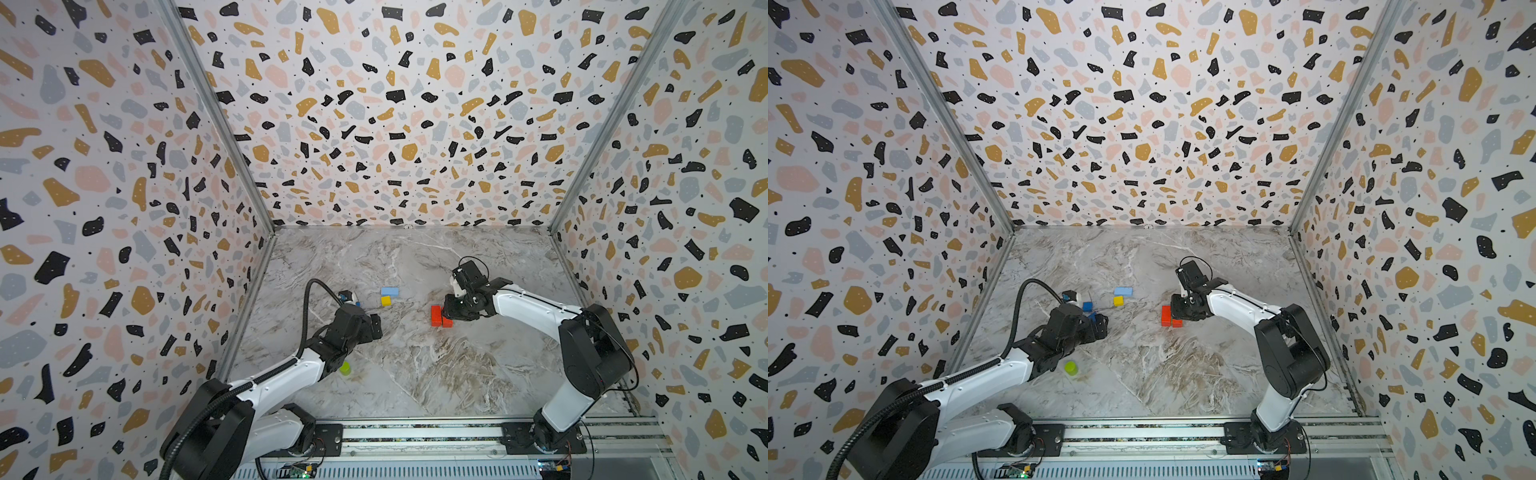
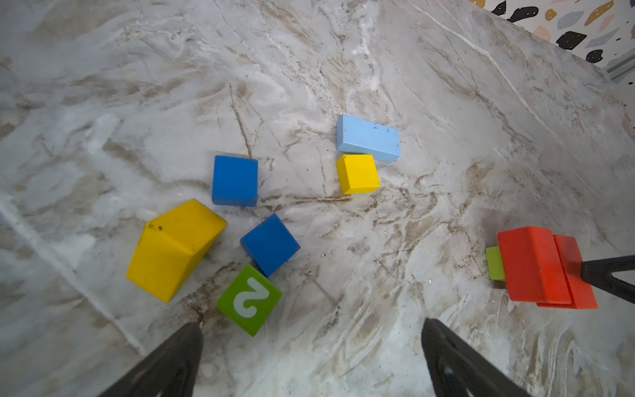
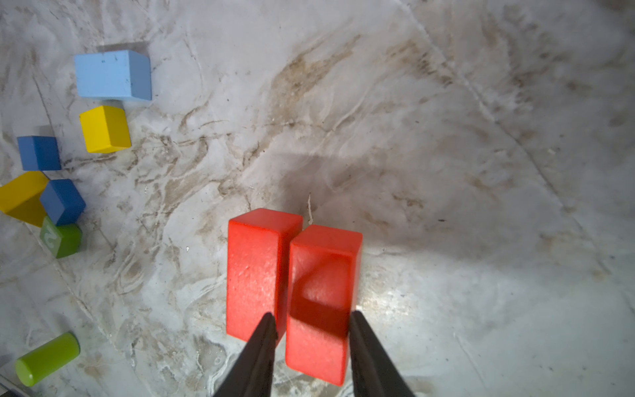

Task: Build the wood block tower
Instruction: 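Lower the red block beside the first red block and open the right gripper, then raise the right gripper and move it over the light blue block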

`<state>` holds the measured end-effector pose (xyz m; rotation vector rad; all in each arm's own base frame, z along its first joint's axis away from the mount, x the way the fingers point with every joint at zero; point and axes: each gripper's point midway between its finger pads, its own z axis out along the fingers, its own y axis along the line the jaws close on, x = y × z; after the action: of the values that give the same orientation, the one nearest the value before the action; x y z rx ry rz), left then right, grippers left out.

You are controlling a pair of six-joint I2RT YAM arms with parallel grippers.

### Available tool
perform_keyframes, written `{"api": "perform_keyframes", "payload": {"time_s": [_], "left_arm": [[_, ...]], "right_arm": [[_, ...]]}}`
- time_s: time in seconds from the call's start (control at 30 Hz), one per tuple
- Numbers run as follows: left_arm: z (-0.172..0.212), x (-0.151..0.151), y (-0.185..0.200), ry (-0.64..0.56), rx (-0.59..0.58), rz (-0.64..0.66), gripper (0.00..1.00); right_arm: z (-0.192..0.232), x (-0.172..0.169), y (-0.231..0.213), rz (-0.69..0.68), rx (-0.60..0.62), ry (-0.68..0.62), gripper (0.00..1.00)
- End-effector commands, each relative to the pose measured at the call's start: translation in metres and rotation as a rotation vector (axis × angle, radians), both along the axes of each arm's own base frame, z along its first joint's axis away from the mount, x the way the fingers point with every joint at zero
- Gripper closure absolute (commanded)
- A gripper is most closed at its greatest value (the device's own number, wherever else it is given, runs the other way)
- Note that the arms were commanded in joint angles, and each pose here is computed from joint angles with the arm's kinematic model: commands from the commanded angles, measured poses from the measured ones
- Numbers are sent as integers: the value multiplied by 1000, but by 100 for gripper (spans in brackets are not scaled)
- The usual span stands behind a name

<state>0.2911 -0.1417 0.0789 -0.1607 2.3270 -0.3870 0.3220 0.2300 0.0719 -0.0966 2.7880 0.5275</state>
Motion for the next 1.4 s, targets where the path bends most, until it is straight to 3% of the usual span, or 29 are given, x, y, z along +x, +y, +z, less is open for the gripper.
{"api": "perform_keyframes", "payload": {"time_s": [0.0,0.43,0.83,1.1,1.37], "left_arm": [[5,5,1,-32,12,-4,0],[33,14,11,-52,40,65,4],[51,30,25,-29,126,143,14],[65,36,32,-30,168,160,0],[68,27,53,-44,147,232,0]], "right_arm": [[23,10,0,0,9,-51,61],[89,16,-8,68,87,-282,54],[102,15,-29,75,208,-378,53],[106,31,-21,81,224,-392,44],[102,49,4,93,139,-378,34]]}}
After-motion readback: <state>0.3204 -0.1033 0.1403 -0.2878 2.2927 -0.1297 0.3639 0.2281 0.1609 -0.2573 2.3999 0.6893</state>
